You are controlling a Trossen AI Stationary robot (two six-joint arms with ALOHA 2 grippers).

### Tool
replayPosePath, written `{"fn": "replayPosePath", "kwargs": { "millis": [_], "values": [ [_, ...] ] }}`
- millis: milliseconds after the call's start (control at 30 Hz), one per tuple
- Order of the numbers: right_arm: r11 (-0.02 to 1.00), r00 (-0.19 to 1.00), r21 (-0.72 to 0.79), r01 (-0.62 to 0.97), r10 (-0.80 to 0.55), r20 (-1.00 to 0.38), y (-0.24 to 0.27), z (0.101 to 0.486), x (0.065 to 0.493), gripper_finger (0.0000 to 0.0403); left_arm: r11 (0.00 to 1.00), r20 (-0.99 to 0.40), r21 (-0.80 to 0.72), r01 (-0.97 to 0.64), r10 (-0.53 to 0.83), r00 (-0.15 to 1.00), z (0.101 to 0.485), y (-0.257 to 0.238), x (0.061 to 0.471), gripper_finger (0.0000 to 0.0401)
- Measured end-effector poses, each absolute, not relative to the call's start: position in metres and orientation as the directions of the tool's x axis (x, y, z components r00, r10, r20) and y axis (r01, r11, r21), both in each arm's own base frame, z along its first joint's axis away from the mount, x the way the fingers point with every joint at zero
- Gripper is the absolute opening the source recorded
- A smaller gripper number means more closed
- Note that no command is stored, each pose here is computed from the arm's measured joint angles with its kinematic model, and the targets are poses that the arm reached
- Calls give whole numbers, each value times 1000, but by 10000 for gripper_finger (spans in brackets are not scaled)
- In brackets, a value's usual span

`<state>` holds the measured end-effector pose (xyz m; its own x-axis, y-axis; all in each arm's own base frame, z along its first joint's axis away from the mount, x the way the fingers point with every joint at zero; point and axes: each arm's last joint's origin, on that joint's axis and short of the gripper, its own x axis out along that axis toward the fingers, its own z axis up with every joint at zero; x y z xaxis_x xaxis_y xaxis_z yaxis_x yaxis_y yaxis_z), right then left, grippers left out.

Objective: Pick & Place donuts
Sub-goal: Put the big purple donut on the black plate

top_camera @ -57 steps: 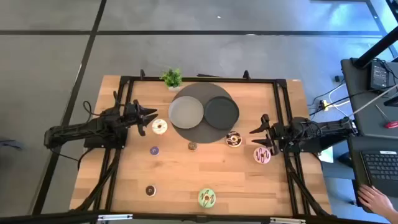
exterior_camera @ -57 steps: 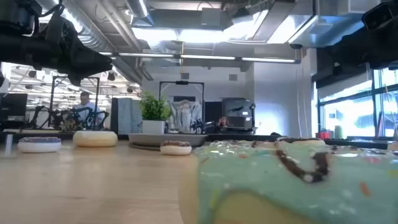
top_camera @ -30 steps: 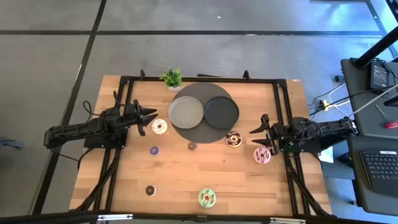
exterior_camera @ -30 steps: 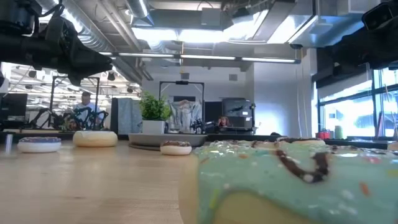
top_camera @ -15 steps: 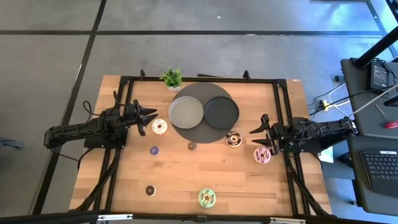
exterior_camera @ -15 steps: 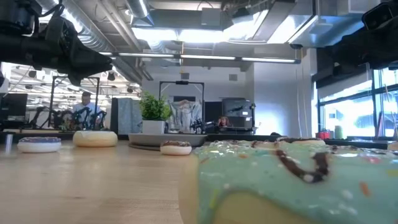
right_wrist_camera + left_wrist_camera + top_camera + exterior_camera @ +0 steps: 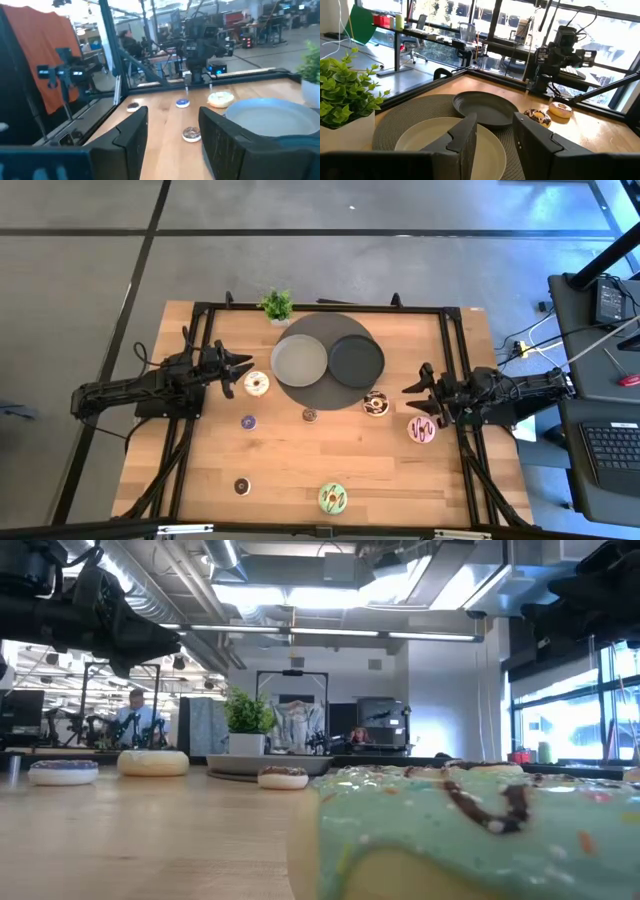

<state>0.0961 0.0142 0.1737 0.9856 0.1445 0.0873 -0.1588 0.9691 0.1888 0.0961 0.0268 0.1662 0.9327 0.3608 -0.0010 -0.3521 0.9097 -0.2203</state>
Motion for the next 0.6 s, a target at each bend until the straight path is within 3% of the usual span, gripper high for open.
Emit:
{"fn": "replayPosePath", "kwargs": {
  "millis": [267,400,600],
  "values": [
    [943,991,308,-125,103,88,13,174,96,177,910,-1,-220,-352,361,933,166,27,96,123],
    [959,989,261,-113,83,122,12,177,96,177,910,-1,-220,-352,361,933,166,27,96,123],
    [909,941,346,231,-299,156,1,199,94,177,910,-1,-220,-352,361,933,166,27,96,123]
  ]
}}
